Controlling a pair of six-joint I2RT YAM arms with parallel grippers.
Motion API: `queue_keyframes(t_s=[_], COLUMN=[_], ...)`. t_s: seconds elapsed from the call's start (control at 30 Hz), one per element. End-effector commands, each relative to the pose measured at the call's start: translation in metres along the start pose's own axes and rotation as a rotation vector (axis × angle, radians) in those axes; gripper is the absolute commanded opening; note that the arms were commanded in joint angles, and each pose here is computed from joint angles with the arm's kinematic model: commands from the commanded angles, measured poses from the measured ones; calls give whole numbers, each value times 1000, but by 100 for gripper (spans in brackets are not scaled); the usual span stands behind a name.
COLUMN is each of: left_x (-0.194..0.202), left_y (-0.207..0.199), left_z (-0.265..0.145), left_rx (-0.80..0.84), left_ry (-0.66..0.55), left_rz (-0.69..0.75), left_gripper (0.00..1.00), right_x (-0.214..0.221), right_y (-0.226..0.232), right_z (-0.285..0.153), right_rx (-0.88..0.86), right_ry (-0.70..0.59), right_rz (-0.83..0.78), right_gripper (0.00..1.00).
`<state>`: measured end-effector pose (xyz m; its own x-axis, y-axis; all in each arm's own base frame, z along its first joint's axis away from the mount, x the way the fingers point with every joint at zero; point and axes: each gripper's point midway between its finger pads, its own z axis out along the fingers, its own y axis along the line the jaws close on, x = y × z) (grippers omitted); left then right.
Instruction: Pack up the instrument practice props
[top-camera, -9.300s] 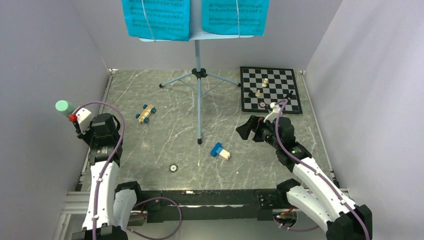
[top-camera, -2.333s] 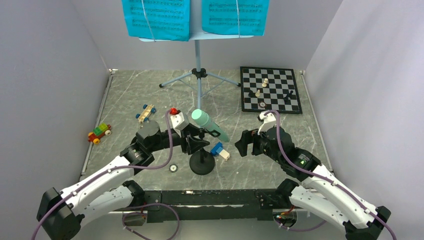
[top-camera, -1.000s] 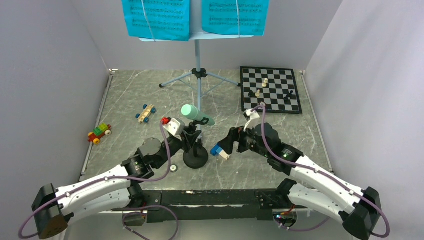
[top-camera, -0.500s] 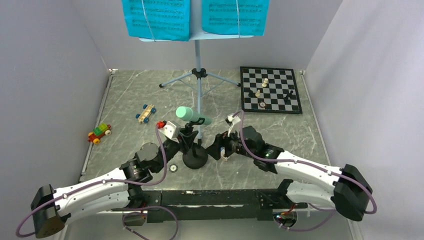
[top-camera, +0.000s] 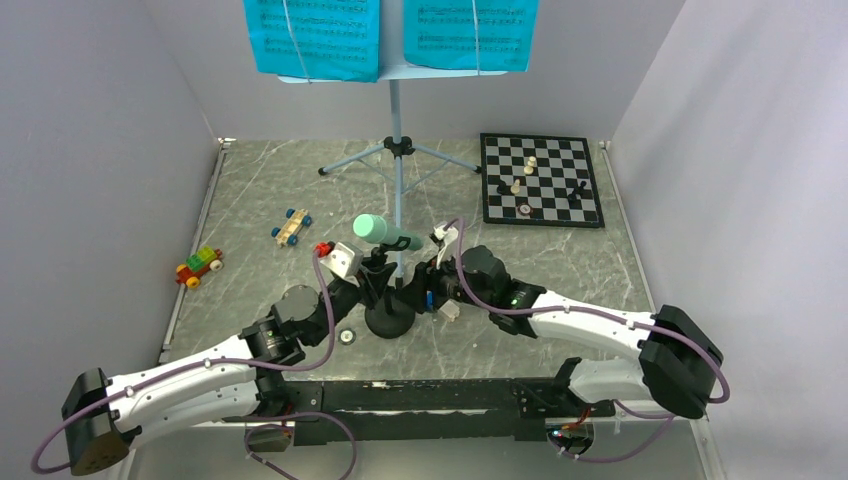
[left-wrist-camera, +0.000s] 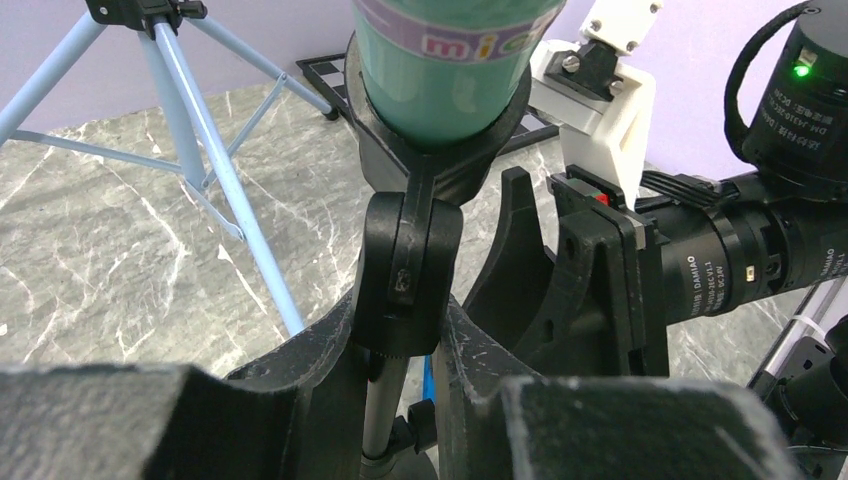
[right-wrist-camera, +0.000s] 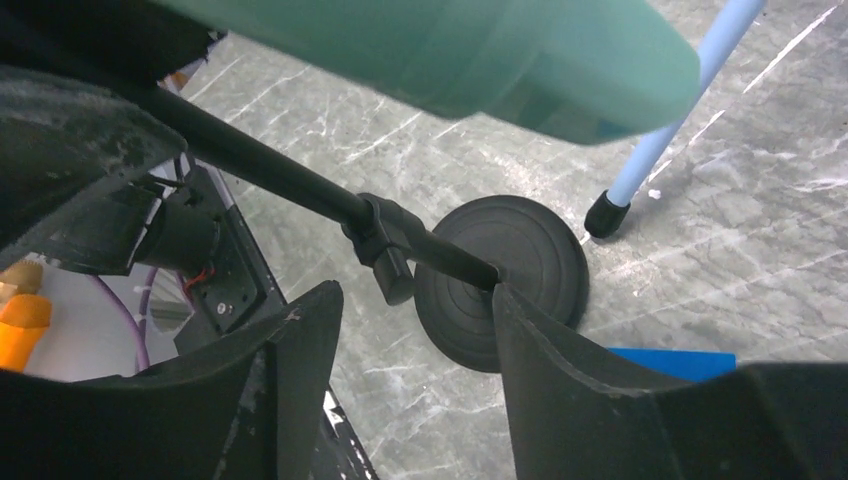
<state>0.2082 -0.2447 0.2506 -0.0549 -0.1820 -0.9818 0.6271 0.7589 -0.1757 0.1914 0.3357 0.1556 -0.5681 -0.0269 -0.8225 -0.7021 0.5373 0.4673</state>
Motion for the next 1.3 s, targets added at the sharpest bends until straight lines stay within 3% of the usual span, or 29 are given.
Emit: queue_keyframes(t_s=[0.0,0.23,0.57,0.63,0.77,0.9,1.27], left_x=[-20,-15,-9,-7,-5,2,28], left_y=[-6,-4,-3,-3,-1,1,4], left_z=[4,4,4,3,3,4,0], left_rx=[6,-3,-11,-11,-19,-34,-40], left_ry=[-45,-34,-14,-13,1,29,86], left_rz=[-20,-26,-31,-34,-30,-25,-36], left_gripper=[0,0,0,0,0,0,0], right_x=[-29,-23,-14,-12,-11,-11,-22], right_y=[17,15,13,11,8,-6,-33], right_z=[8,12,23,25,24,19,0], right_rx=[-59,-61,-72,-66,-37,87,427], right_ry=[-82,-69,-49,-42,-57,-86,-184], right_rz=[-35,-41,-86,-102,-168,-297,-836], right_gripper=[58,41,30,24,0,0,0])
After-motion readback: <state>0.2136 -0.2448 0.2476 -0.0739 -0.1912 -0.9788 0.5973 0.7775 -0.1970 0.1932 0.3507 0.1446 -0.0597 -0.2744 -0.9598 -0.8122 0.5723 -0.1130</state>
